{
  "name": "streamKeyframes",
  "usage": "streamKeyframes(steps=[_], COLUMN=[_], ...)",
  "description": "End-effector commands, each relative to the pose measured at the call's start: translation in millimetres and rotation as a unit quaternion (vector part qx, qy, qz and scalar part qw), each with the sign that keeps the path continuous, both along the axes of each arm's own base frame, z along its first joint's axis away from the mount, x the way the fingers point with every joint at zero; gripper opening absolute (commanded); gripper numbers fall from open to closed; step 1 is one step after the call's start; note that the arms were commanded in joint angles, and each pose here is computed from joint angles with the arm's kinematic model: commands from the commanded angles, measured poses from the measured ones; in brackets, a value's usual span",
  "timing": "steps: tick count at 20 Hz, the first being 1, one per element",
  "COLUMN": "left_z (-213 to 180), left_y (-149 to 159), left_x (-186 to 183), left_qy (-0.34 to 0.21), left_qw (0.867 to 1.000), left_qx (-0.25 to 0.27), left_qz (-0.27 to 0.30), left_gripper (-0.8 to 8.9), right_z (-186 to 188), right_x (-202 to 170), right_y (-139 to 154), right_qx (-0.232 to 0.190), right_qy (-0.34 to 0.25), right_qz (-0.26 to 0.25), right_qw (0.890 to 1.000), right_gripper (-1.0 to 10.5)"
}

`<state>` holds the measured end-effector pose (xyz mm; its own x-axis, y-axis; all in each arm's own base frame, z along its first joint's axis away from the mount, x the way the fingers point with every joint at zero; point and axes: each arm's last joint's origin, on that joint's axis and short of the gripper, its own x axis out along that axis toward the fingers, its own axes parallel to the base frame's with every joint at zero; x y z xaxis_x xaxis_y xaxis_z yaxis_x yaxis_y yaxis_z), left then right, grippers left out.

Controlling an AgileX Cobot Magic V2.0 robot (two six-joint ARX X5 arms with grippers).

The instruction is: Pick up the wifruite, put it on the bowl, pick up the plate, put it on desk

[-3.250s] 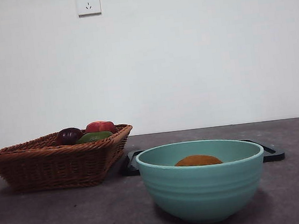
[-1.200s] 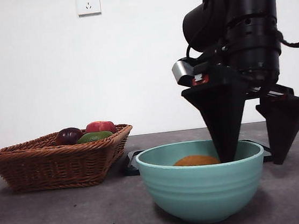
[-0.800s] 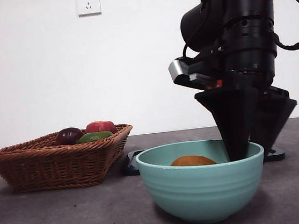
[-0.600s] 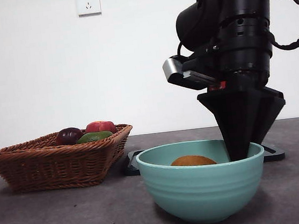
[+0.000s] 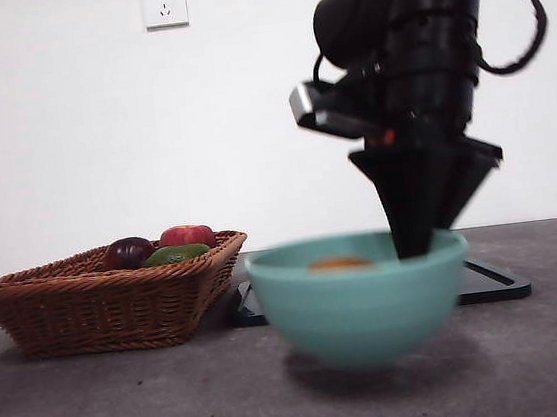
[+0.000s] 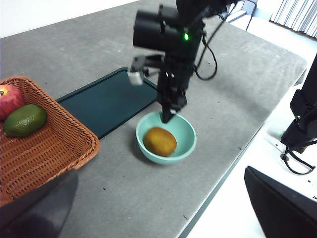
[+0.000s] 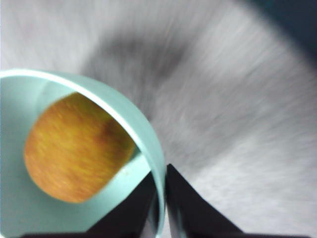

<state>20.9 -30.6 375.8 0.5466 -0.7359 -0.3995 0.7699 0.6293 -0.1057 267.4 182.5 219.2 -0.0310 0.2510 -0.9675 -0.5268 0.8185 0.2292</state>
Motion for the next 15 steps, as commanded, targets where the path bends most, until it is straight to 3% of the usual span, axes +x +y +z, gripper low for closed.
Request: streamKeyframes(steps=[1,8,15], left_z=[4,4,4], left_y=[0,0,0], left_x=[-1,-1,-1], left_qy=[-0.005,-0.004,-0.004], left_qw=[1.0,1.0,1.0], left_qx=[-0.01,-0.01,-0.01], left_qz=[-0.004,-0.004,-0.004], left_gripper=[5.63,5.63,5.63], right_z=[12,32,4], right_x=[20,96,157], right_y=[1,-9,-27], right_qx=[0.001,-0.006,-0.011], right_qy=[-0.007,-0.019,-0.008], right_qz=[-0.005,-0.046,-0.089], right_qw=[1.0,0.999,0.996], right_gripper=[0.1,0.1,0.1])
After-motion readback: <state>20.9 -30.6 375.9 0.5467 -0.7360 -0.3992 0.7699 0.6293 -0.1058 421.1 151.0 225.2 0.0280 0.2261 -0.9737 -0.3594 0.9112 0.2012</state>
